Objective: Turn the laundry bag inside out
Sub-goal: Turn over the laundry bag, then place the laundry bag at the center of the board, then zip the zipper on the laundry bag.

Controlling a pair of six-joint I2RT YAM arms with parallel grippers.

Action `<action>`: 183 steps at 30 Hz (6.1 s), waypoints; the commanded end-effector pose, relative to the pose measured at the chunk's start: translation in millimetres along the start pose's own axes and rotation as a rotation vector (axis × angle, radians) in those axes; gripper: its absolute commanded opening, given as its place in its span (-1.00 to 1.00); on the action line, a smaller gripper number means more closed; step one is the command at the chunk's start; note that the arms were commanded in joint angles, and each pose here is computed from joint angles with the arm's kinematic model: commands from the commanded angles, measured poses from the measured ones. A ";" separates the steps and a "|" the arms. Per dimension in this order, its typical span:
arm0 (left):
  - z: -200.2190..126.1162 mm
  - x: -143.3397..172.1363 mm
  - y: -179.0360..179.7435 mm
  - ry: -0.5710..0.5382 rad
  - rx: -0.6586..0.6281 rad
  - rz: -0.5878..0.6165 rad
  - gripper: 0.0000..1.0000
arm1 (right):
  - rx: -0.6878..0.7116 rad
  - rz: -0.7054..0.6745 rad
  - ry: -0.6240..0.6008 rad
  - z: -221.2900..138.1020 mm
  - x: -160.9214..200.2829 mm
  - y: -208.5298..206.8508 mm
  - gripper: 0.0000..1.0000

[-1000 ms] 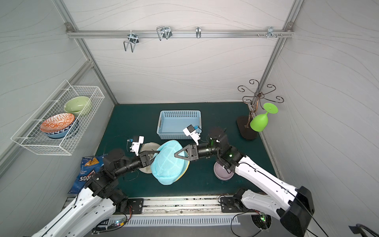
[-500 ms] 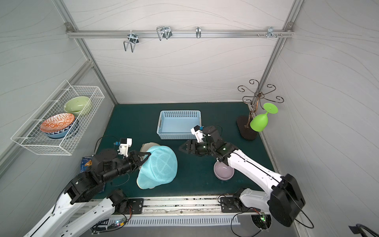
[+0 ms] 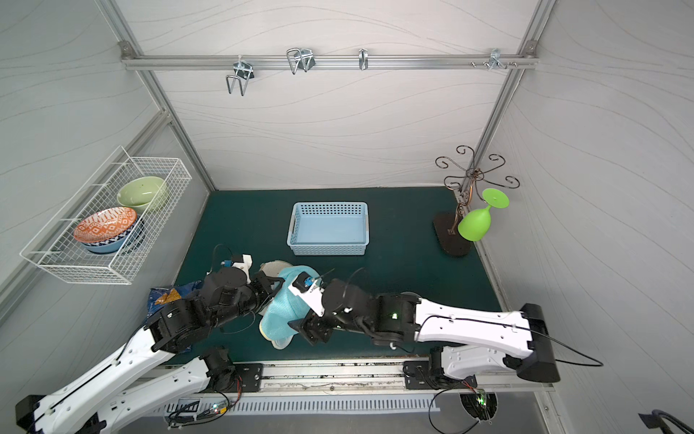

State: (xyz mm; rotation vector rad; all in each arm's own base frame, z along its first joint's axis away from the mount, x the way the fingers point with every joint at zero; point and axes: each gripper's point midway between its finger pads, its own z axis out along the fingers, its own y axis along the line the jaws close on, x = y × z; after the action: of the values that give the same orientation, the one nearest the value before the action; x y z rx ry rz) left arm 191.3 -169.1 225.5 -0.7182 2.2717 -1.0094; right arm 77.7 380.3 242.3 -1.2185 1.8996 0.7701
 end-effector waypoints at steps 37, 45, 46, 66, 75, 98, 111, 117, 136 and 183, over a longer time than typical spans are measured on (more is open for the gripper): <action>-23.1 38.2 -31.5 0.058 0.500 0.540 0.12 | -0.497 0.375 -0.128 -47.9 -19.3 -78.1 -1.00; -29.1 37.1 -2.8 0.060 0.369 0.636 0.23 | -0.526 0.459 -0.044 -46.4 -7.5 -80.3 -1.00; -29.9 37.8 -2.5 0.060 0.359 0.657 0.28 | -0.547 0.476 -0.025 -45.9 -7.1 -82.3 -1.00; 7.5 45.4 21.7 -0.039 0.040 0.903 0.39 | -0.741 0.732 0.002 -18.0 12.8 -118.9 -1.00; 5.7 46.7 9.1 -0.043 0.074 0.907 -1.00 | -0.755 0.741 0.002 -16.7 13.4 -118.1 -1.00; 41.5 76.1 66.0 0.112 -0.112 0.754 -1.00 | -0.190 0.808 0.264 72.8 107.3 -155.9 0.22; 40.3 73.7 64.6 0.094 -0.080 0.735 -1.00 | -0.042 0.477 0.225 8.2 78.9 -98.6 0.04; 40.8 73.2 63.2 0.090 -0.077 0.737 -1.00 | 0.116 0.316 0.304 41.1 89.7 -80.9 0.14; 36.8 71.1 56.5 0.080 -0.049 0.717 -1.00 | 0.314 0.165 0.377 72.2 93.7 -78.6 0.27; 35.2 69.8 56.3 0.075 -0.045 0.714 -1.00 | 0.079 0.440 0.314 69.2 94.0 -79.7 -0.11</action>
State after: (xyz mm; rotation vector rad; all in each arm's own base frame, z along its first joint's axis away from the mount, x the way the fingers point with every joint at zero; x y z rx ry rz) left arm 146.6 -192.4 131.1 0.1643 2.3793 -0.5885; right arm 147.0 355.4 115.4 -0.9299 2.4823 0.6726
